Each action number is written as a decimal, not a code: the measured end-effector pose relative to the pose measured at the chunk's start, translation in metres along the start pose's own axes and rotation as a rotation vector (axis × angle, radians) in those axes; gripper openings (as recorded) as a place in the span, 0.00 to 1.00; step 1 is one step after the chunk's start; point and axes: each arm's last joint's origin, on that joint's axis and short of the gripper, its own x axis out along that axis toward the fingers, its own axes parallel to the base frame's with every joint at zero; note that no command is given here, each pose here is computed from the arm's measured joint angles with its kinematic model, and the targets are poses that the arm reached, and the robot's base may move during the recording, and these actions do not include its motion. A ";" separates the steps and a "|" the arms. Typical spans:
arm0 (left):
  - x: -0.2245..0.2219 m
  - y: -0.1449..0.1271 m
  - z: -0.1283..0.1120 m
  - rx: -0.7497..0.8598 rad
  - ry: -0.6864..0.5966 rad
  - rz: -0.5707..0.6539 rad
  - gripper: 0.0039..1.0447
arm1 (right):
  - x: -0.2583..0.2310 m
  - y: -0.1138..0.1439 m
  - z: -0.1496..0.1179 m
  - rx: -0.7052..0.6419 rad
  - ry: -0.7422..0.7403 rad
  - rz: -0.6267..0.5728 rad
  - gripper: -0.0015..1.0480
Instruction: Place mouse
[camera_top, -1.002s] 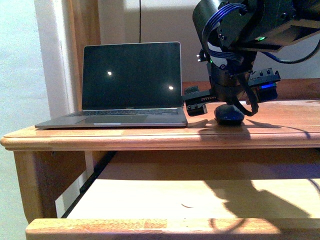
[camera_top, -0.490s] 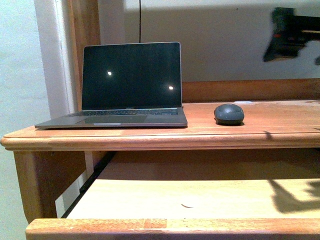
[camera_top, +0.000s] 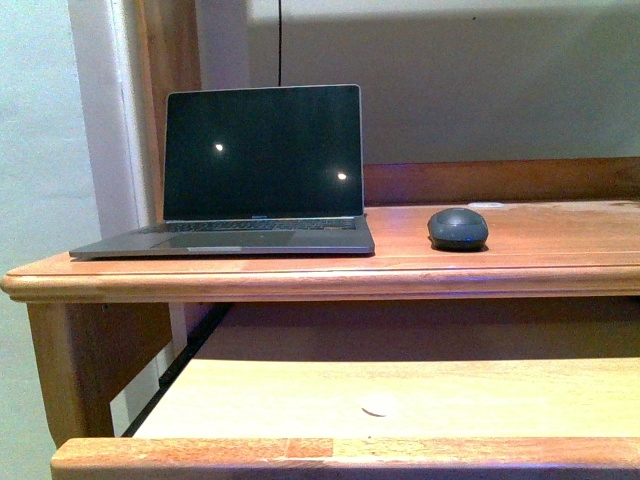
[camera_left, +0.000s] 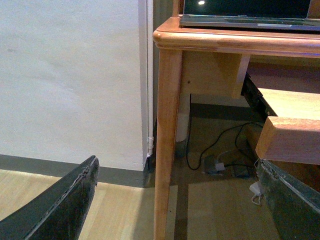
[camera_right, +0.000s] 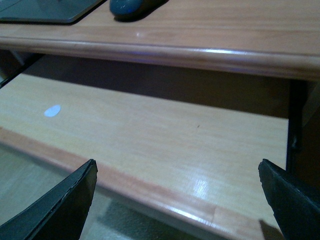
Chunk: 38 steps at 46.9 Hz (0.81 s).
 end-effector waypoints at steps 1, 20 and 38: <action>0.000 0.000 0.000 0.000 0.000 0.000 0.93 | -0.002 0.000 -0.003 -0.002 0.003 0.009 0.93; 0.000 0.000 0.000 0.000 0.000 0.000 0.93 | -0.012 0.017 -0.053 -0.089 0.106 0.155 0.93; 0.000 0.000 0.000 0.000 0.000 0.000 0.93 | 0.031 0.050 -0.070 -0.182 0.137 0.207 0.93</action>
